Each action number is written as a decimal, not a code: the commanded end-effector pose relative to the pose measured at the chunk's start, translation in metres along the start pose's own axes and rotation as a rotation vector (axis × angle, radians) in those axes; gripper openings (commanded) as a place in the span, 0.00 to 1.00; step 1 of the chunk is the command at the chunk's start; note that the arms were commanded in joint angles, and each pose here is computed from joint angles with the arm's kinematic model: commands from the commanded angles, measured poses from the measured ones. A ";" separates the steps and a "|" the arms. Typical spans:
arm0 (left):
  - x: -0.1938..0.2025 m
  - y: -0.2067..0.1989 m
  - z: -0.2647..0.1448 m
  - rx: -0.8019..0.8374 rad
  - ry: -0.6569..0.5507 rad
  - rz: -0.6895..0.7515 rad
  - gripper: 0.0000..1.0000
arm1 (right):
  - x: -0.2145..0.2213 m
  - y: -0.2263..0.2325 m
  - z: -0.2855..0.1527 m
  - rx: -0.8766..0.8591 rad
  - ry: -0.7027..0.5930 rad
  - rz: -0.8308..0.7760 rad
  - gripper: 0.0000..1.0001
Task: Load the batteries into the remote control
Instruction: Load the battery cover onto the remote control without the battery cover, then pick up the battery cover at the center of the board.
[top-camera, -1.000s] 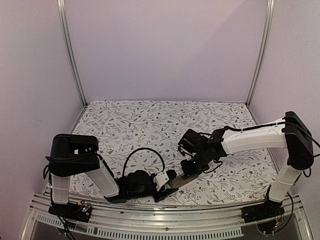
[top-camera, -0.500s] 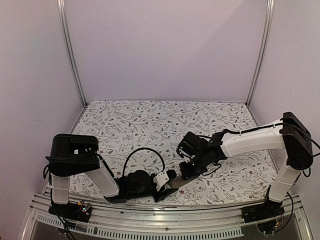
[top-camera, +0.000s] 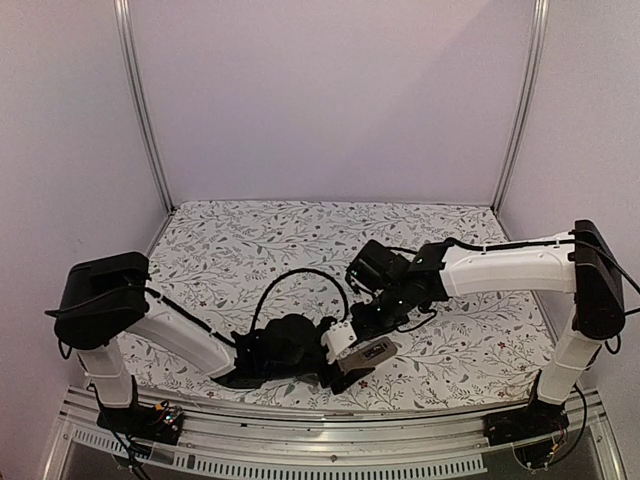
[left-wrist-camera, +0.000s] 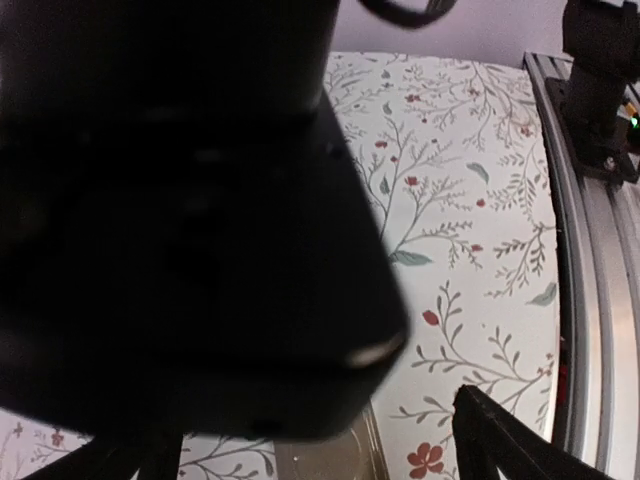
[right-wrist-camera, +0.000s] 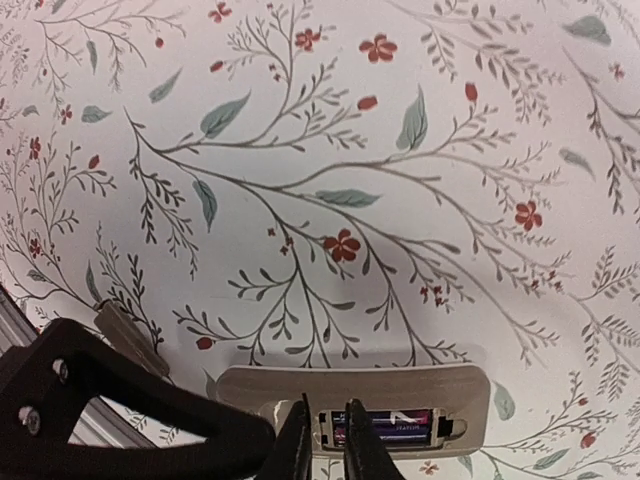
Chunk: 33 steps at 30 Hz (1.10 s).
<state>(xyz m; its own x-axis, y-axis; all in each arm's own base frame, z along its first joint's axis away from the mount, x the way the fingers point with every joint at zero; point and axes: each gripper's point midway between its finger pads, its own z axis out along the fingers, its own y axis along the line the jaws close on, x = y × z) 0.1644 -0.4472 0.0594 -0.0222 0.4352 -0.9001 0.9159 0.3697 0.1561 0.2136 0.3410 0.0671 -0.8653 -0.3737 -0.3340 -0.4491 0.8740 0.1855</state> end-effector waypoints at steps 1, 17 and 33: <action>-0.051 0.007 -0.010 -0.007 -0.015 0.021 0.95 | -0.052 0.004 -0.038 0.010 -0.160 -0.027 0.15; -0.058 0.115 -0.178 -0.358 0.003 -0.381 1.00 | -0.069 0.066 -0.087 -0.329 -0.416 -0.195 0.52; 0.001 0.161 -0.218 -0.598 0.094 -0.569 1.00 | 0.023 0.146 0.048 -0.206 -0.106 -0.677 0.73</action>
<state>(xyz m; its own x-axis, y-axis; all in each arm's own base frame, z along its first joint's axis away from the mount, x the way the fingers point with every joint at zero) 0.2209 -0.2141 0.1880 -0.4399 0.0850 -0.8940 0.4169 0.9011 -0.1195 0.1362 0.4753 0.0619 -0.4041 -0.7060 -0.5817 -0.9030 0.4093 0.1305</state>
